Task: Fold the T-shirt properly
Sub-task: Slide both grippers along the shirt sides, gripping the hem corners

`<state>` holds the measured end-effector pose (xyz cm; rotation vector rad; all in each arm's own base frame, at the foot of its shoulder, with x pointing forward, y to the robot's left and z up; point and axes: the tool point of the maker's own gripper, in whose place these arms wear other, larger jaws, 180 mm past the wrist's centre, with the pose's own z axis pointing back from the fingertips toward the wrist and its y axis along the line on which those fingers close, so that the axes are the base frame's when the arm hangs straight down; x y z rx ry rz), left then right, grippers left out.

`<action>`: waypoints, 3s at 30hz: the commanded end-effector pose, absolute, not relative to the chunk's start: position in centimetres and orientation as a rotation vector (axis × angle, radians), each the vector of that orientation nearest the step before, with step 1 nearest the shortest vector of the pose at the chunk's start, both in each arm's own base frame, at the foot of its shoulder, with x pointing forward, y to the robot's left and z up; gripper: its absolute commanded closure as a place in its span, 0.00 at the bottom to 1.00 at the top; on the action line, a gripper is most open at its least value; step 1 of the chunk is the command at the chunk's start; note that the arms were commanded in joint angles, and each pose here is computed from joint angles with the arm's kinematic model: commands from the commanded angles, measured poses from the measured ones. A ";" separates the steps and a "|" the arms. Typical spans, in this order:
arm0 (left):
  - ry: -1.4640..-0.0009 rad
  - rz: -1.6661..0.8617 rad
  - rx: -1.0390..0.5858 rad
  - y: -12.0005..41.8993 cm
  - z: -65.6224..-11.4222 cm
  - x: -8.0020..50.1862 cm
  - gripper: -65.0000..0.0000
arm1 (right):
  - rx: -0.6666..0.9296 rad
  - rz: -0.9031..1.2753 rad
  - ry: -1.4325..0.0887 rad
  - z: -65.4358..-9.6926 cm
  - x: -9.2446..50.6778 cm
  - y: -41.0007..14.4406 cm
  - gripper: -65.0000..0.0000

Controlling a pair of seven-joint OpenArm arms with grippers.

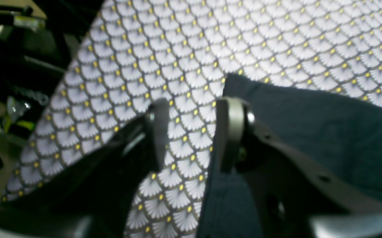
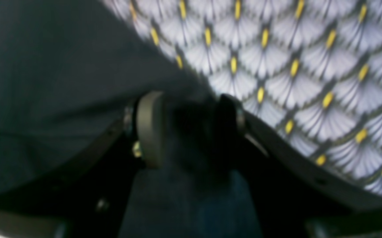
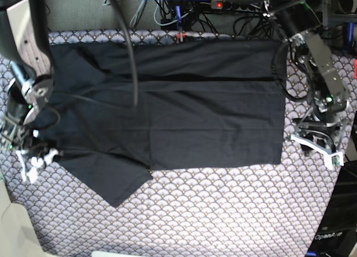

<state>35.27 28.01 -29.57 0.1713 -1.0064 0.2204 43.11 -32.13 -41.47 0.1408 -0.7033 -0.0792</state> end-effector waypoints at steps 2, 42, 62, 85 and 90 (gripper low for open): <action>-1.064 0.207 0.188 28.2 -27.8 35.5 0.63 | 0.124 -0.091 -0.787 -39.5 44.5 -33.2 0.57; -1.005 0.251 0.102 27.9 -33.0 38.3 0.63 | -0.061 0.002 -0.807 -36.1 44.6 -35.2 1.00; -1.042 0.294 -0.026 25.5 -37.6 44.7 0.63 | -0.031 0.032 -0.766 -38.1 44.0 -32.6 1.00; -1.060 0.307 0.015 25.2 -39.0 46.7 0.63 | -0.036 0.064 -0.717 -40.1 42.5 -32.1 1.00; -1.050 0.301 0.016 25.1 -39.3 46.5 0.63 | -0.027 0.072 -0.716 -40.2 42.6 -31.4 1.00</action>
